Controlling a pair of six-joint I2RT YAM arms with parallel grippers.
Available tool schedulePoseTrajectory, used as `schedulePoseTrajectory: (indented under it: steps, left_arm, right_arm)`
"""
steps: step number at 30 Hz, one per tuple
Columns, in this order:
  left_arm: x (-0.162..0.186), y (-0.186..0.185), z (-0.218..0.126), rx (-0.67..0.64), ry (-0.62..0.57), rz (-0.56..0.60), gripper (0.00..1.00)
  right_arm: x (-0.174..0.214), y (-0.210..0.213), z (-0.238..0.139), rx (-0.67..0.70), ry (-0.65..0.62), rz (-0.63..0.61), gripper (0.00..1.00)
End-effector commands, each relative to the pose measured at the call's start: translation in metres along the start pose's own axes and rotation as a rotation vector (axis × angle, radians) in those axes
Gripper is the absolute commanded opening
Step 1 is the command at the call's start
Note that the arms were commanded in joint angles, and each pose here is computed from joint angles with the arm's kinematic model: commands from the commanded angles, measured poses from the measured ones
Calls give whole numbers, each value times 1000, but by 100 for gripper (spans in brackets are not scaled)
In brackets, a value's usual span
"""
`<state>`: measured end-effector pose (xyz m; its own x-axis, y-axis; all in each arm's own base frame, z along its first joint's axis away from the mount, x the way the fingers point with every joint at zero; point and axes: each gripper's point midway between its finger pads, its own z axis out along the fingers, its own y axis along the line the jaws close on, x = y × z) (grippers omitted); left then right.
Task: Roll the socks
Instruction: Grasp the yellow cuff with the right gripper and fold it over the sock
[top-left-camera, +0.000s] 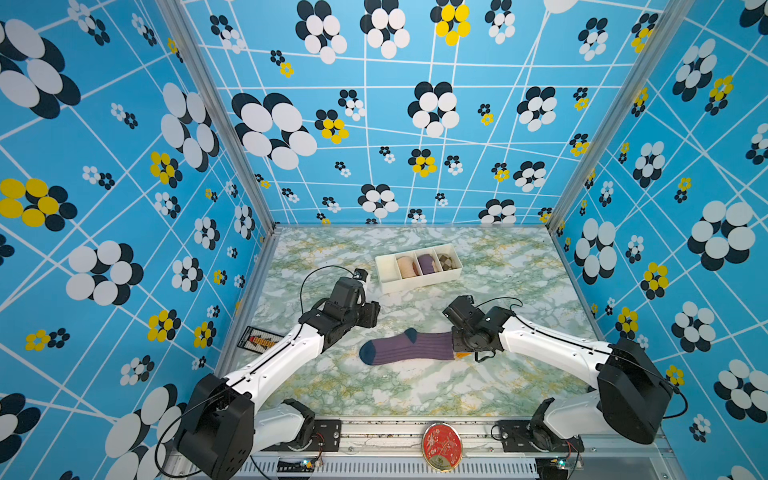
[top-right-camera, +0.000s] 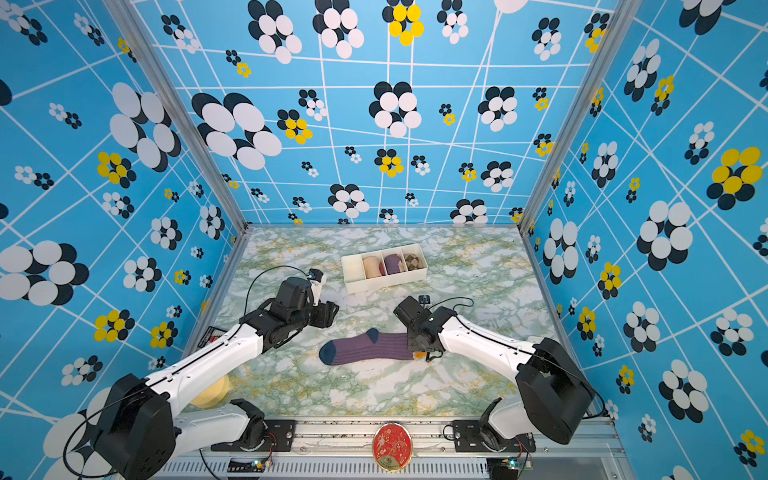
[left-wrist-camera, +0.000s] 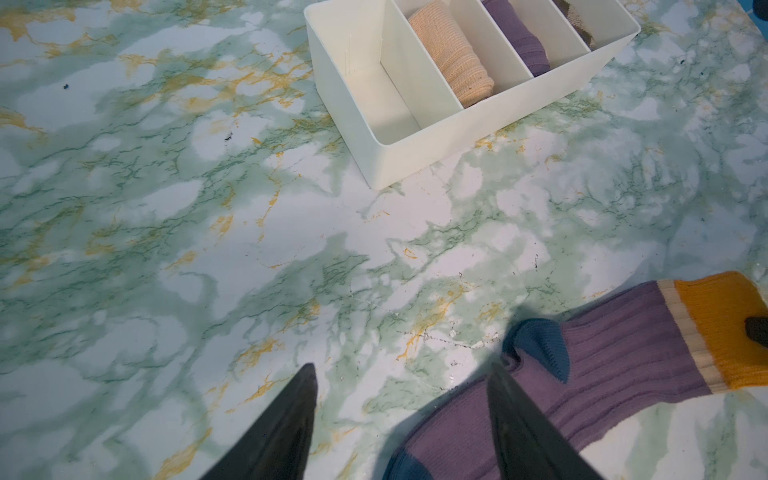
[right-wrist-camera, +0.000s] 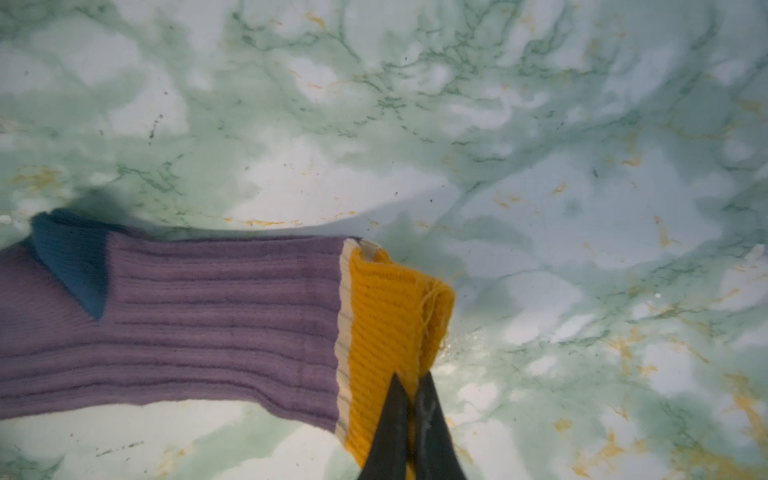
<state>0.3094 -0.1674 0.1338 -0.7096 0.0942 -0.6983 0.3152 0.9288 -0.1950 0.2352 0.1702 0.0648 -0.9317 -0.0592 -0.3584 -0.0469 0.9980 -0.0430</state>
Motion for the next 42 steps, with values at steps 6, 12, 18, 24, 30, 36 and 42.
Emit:
schedulePoseTrajectory:
  steps: [6,12,18,24,30,36,42]
  left_arm:
    - [-8,0,-17,9,-30,14,66]
    - [-6,2,-19,9,-29,11,66]
    - [-4,4,-22,8,-31,9,67]
    - [-3,6,-24,6,-30,5,67]
    - [-2,6,-23,9,-27,0,67]
    - [-2,6,-23,8,-24,1,67]
    - [-2,7,-23,9,-22,1,67]
  right_arm:
    - [-9,21,-7,22,-15,-89,0]
    - [-12,51,-5,-57,-10,-105,0]
    - [-14,72,-1,-122,0,-106,0]
    - [-11,85,3,-165,16,-108,0]
    - [-7,92,10,-185,33,-113,0]
    - [-3,98,17,-203,56,-116,0]
    - [-1,103,19,-226,69,-118,12]
